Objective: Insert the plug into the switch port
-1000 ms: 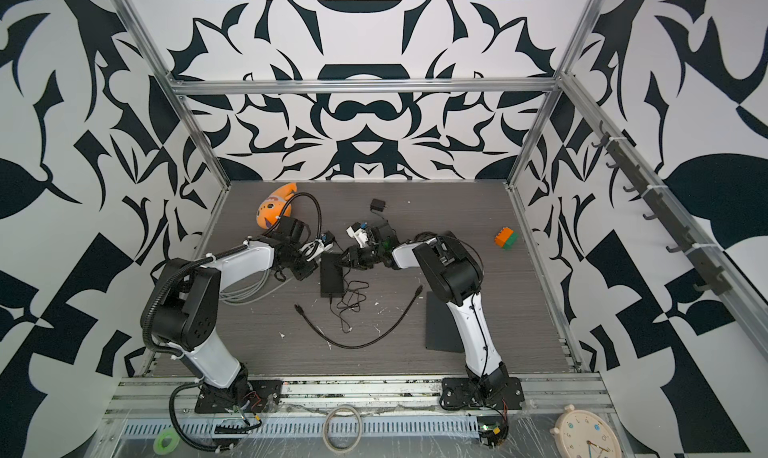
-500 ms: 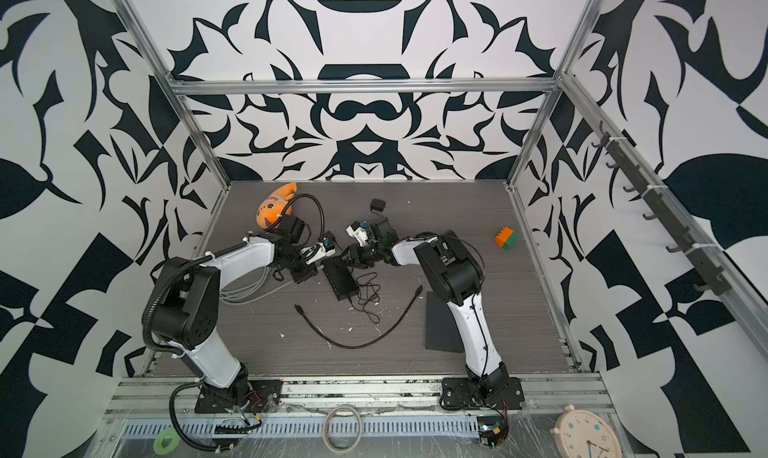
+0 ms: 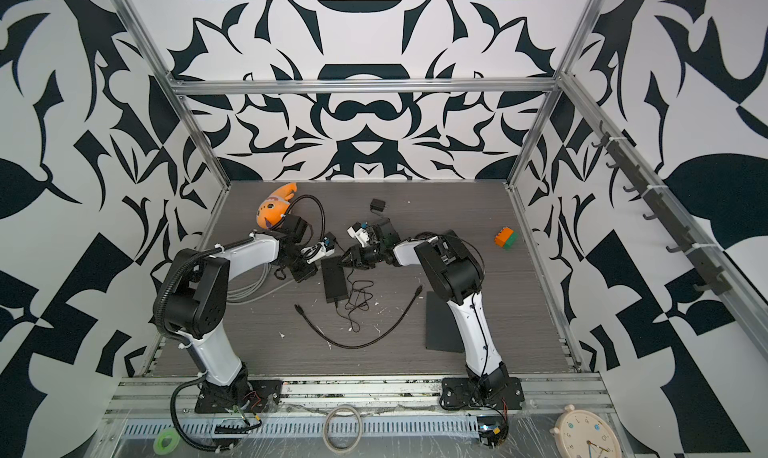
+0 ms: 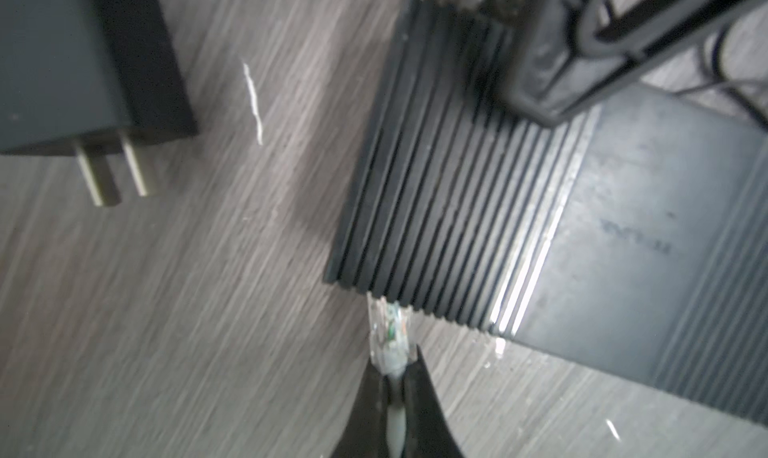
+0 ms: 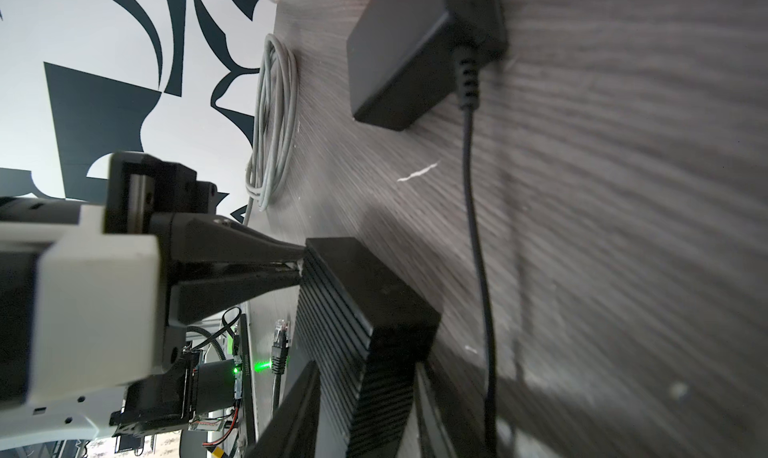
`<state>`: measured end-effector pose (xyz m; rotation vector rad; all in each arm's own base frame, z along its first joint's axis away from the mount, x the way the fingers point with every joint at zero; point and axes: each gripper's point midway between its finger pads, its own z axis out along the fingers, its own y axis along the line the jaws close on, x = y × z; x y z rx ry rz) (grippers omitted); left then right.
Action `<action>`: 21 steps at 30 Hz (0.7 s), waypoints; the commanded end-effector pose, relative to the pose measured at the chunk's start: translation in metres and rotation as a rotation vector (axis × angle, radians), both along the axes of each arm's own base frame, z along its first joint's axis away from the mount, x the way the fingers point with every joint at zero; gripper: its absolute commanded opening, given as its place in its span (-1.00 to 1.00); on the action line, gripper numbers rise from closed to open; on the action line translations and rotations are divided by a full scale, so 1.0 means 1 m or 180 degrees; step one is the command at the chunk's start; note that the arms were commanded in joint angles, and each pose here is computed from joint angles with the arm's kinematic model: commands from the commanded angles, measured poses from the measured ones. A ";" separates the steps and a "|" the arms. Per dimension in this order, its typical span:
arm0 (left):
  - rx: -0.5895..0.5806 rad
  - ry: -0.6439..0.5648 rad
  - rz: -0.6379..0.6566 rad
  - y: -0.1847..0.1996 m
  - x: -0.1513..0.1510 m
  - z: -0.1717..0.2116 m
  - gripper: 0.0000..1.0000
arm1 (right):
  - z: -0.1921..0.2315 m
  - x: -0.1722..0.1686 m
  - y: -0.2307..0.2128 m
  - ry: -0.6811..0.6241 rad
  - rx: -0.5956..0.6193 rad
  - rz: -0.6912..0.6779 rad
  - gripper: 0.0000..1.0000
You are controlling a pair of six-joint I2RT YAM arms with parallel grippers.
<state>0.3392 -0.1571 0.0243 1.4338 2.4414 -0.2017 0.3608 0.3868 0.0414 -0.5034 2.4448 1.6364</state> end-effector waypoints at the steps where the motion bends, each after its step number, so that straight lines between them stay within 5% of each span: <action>1: -0.0374 -0.0205 -0.0233 -0.028 0.012 0.014 -1.00 | 0.007 -0.020 0.017 -0.0034 0.0194 0.0323 -0.18; 11: 0.0032 0.0045 -0.0305 0.017 -0.006 0.014 -1.00 | 0.026 0.002 0.003 -0.0205 0.0074 0.0075 -0.18; 21: -0.0017 0.0206 -0.0398 0.026 -0.014 0.036 -1.00 | 0.042 0.021 -0.008 -0.0298 -0.0117 -0.0143 -0.16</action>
